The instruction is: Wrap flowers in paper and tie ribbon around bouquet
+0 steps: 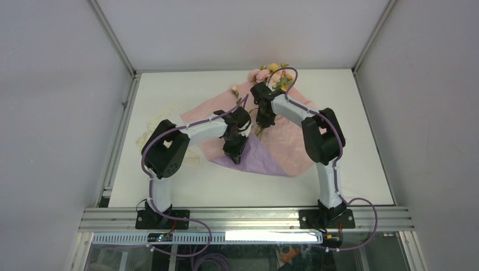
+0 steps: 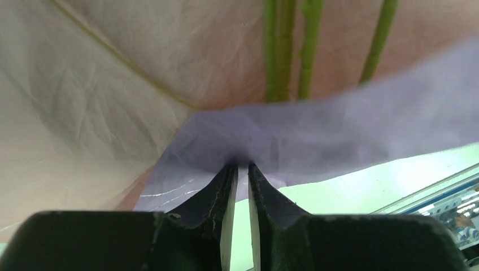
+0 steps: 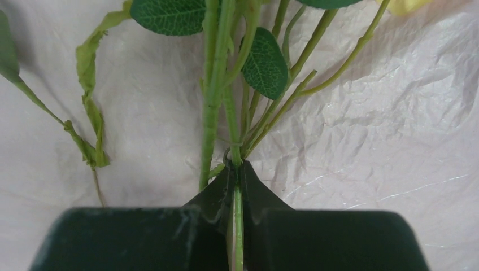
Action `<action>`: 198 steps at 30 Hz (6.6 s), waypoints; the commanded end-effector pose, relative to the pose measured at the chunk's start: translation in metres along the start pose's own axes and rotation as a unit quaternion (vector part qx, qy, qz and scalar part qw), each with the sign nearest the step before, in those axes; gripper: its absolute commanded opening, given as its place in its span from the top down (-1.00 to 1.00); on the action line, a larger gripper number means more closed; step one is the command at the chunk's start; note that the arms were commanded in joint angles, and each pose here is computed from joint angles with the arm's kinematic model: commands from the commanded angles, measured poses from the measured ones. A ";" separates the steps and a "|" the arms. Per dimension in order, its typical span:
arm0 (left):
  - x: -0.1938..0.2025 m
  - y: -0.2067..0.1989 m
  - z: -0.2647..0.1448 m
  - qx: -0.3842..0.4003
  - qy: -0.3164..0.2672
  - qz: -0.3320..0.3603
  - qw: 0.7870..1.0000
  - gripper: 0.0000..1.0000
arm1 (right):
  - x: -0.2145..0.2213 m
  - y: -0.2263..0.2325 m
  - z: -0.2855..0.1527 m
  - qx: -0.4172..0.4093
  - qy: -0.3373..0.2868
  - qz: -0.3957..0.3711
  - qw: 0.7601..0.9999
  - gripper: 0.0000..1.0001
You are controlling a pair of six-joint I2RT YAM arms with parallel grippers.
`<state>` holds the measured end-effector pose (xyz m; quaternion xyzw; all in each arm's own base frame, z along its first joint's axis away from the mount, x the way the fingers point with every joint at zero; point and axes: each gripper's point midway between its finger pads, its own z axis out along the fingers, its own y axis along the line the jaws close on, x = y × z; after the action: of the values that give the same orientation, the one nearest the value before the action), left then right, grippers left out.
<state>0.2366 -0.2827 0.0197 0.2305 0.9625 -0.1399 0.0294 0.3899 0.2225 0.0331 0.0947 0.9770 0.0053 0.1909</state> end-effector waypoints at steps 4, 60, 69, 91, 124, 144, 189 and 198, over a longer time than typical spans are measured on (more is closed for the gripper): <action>0.001 0.003 0.002 -0.011 -0.004 -0.001 1.000 0.66 | -0.039 0.017 -0.024 -0.040 -0.072 0.100 0.992 1.00; -0.015 -0.007 -0.018 0.004 -0.033 0.014 0.999 0.46 | 0.186 -0.108 -0.059 0.018 -0.073 0.423 0.903 0.87; -0.047 -0.070 -0.082 0.148 -0.088 0.117 0.978 -0.23 | 0.146 -0.097 -0.093 0.027 -0.128 0.329 0.935 1.00; -0.085 -0.027 0.005 0.065 -0.041 0.102 0.992 -0.16 | 0.106 -0.054 -0.156 0.099 -0.244 -0.031 0.964 1.00; -0.162 0.056 -0.144 0.200 -0.199 -0.010 0.959 -0.43 | 0.179 0.045 -0.081 0.082 -0.118 -0.533 0.833 1.00; -0.128 0.045 -0.124 0.273 -0.154 -0.143 0.939 -0.98 | 0.180 0.042 -0.075 0.088 -0.110 -0.546 0.826 1.00; -0.103 0.113 -0.017 0.098 -0.067 -0.189 0.975 1.00 | 0.131 0.085 -0.106 -0.329 0.018 -0.171 0.929 0.97; -0.106 0.116 -0.022 0.086 -0.073 -0.185 0.976 1.00 | 0.190 -0.019 -0.057 -0.204 0.077 -0.059 0.974 1.00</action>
<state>0.3766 -0.2386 0.0216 0.0326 0.9588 -0.2810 0.0267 0.2126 0.2716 0.0200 -0.0697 0.9607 0.2297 0.1397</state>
